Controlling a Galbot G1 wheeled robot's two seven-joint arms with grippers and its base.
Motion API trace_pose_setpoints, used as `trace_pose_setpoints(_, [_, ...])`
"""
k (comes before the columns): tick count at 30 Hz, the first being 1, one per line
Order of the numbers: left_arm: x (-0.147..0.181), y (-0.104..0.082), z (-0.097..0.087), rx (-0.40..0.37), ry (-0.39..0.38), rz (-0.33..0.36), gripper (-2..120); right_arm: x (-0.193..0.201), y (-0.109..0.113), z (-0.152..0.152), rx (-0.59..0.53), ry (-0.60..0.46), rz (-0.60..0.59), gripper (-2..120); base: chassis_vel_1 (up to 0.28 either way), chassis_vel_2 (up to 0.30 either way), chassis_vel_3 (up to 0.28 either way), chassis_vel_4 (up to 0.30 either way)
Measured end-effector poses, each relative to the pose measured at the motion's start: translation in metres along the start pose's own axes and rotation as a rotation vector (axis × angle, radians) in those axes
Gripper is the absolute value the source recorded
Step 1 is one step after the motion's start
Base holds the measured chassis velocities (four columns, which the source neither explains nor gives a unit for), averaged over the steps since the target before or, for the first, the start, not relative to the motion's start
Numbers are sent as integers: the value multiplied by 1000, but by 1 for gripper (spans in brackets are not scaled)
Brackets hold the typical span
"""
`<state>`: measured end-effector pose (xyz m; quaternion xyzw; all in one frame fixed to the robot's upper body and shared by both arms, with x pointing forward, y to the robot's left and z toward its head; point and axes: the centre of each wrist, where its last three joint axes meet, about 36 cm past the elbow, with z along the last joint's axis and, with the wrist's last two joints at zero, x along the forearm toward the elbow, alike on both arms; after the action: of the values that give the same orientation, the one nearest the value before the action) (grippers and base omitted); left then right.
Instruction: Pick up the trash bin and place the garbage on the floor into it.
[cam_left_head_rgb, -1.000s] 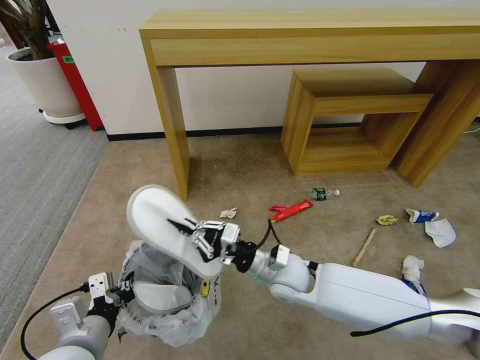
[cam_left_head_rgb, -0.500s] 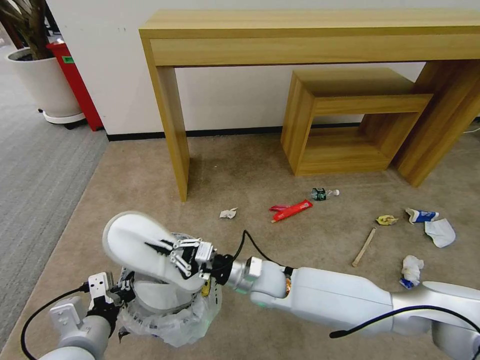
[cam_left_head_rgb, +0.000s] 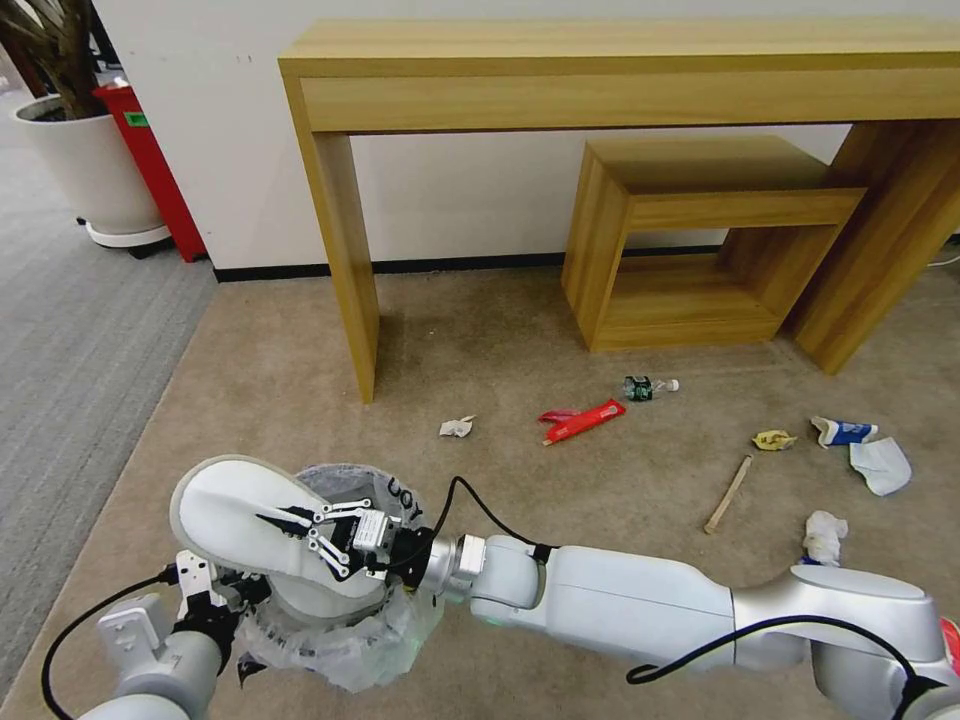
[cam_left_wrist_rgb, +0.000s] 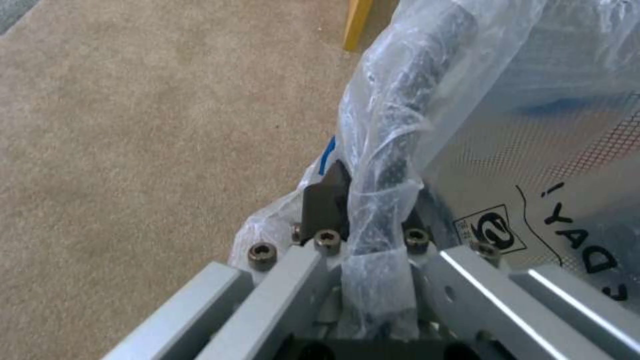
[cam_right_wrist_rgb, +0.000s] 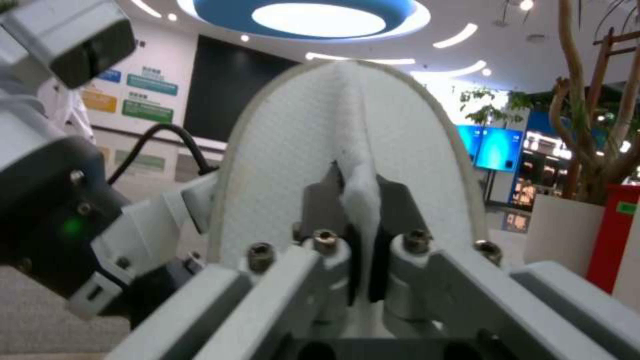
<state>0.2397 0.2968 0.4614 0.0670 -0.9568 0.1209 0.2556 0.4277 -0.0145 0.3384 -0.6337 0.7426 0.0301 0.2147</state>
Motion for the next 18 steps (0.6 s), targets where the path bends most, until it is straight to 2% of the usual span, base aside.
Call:
trace_pose_setpoints(2, [-1, 0, 0, 0, -3, 2, 0, 1, -2, 2, 9, 5, 1, 17, 0, 0, 0, 0])
trace_pose_setpoints(3, [-1, 0, 0, 0, -3, 2, 0, 1, -2, 2, 9, 5, 1, 17, 0, 0, 0, 0])
trace_pose_setpoints(5, [-1, 0, 0, 2, -5, 3, 0, 2, -2, 3, 12, 9, 3, 25, 0, 0, 0, 0])
trace_pose_setpoints(6, [-2, 0, 0, 3, -5, 3, 0, 3, -2, 4, 13, 10, 4, 32, 0, 0, 0, 0])
trace_pose_setpoints(10, [-3, 1, 0, 2, -6, 2, 0, 5, -2, 5, 15, 13, 7, 40, 0, 0, 0, 0])
trace_pose_setpoints(13, [-6, 2, 0, 2, -7, 1, 0, 10, -4, 6, 22, 18, 14, 57, 0, 0, 0, 0])
trace_pose_setpoints(18, [-8, 3, 0, 4, -10, 3, 0, 14, -6, 6, 27, 20, 18, 68, 0, 0, 0, 0])
